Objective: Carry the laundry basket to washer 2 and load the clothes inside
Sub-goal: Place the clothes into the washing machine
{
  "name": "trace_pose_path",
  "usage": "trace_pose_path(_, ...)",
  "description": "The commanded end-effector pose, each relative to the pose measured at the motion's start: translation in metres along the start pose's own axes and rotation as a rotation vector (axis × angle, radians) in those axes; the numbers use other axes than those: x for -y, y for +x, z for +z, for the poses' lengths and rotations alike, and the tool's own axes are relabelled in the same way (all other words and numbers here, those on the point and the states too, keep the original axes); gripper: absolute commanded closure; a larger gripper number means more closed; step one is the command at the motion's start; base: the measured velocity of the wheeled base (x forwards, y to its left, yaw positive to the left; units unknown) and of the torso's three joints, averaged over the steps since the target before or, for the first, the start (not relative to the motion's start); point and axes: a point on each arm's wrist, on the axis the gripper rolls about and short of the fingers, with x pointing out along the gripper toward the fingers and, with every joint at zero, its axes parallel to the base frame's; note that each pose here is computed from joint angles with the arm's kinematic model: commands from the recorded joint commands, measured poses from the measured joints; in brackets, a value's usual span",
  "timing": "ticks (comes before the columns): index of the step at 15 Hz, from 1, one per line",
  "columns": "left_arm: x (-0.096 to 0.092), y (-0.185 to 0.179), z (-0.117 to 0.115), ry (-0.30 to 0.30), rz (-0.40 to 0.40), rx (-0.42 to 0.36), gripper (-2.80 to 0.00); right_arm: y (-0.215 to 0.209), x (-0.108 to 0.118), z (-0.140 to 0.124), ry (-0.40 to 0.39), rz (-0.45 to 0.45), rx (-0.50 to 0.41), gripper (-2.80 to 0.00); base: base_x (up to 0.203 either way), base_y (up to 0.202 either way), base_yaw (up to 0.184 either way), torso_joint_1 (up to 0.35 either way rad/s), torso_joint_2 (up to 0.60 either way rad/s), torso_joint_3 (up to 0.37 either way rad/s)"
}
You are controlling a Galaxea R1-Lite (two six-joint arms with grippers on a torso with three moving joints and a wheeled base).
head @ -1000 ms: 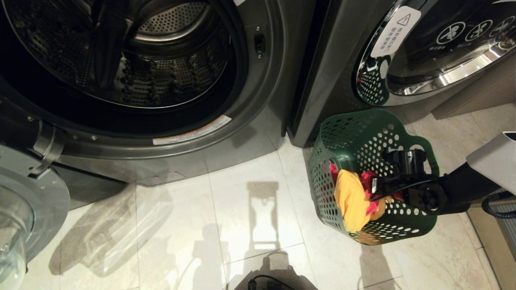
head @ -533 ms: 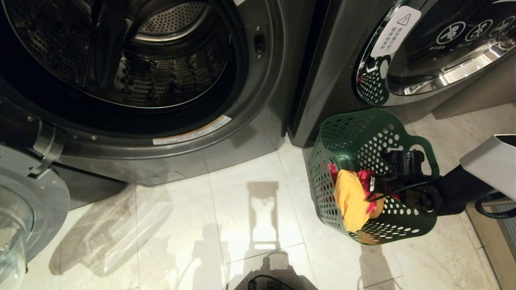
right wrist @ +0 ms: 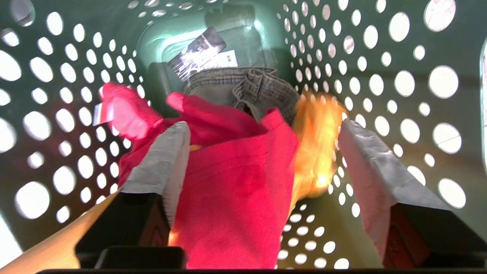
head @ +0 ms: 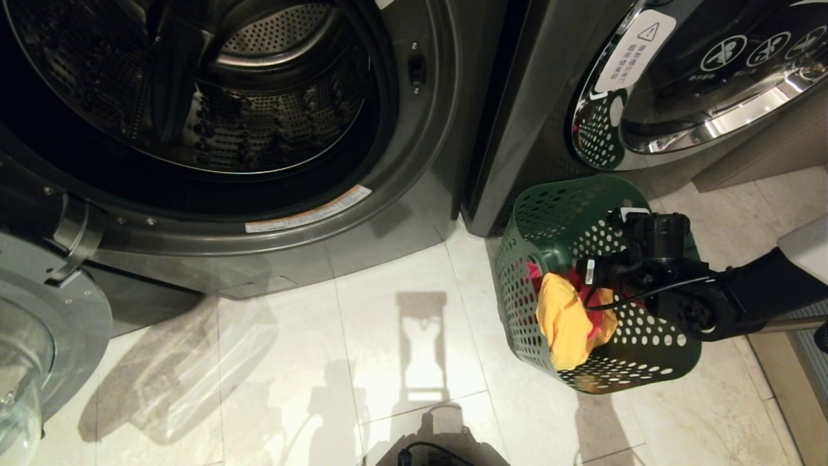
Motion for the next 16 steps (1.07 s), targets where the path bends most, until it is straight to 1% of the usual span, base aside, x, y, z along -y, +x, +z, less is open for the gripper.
trace_pose_path(1,0.000,0.000,0.000,0.000,0.000,-0.002,0.00,-0.007,-0.001,-0.003,0.002,0.008,-0.008,-2.80,0.000,0.000,0.000,0.000,0.00,0.000)
trace_pose_path(4,0.000,0.000,0.000,0.000,0.000,-0.001,0.00,-0.018,0.002,0.000,0.013,0.017,-0.010,-2.80,0.000,0.000,0.000,0.000,0.00,0.000)
trace_pose_path(6,0.000,0.000,0.000,0.000,0.000,-0.003,0.00,-0.025,0.005,-0.007,0.010,0.043,-0.053,-2.80,0.000,0.000,0.000,0.000,0.00,0.000)
trace_pose_path(7,0.000,0.000,0.000,0.000,0.000,-0.001,0.00,-0.025,0.006,-0.010,0.038,0.049,-0.067,-2.80,0.000,0.000,0.000,0.000,0.00,0.000)
trace_pose_path(9,0.000,0.000,0.000,0.002,0.000,-0.003,0.00,-0.015,0.004,-0.026,0.097,0.067,-0.119,-2.80,0.000,0.000,0.000,0.000,0.00,0.000)
trace_pose_path(11,0.000,0.000,0.000,0.002,0.000,-0.001,0.00,0.000,0.003,-0.049,0.128,0.063,-0.180,-2.80,0.000,0.000,0.000,0.000,0.00,0.000)
trace_pose_path(12,0.000,0.000,0.000,0.002,0.000,-0.003,0.00,0.007,0.003,-0.058,0.144,0.069,-0.193,-2.80,0.000,0.000,0.000,0.000,0.00,0.000)
trace_pose_path(13,0.000,0.000,0.000,0.002,0.000,-0.003,0.00,0.013,0.002,-0.065,0.167,0.086,-0.186,-2.80,0.000,0.000,0.000,0.000,0.00,0.000)
trace_pose_path(16,0.000,0.000,0.000,0.007,0.000,-0.004,0.00,0.030,0.000,-0.094,0.177,0.097,-0.233,-2.80,0.000,0.000,0.000,0.000,0.00,0.000)
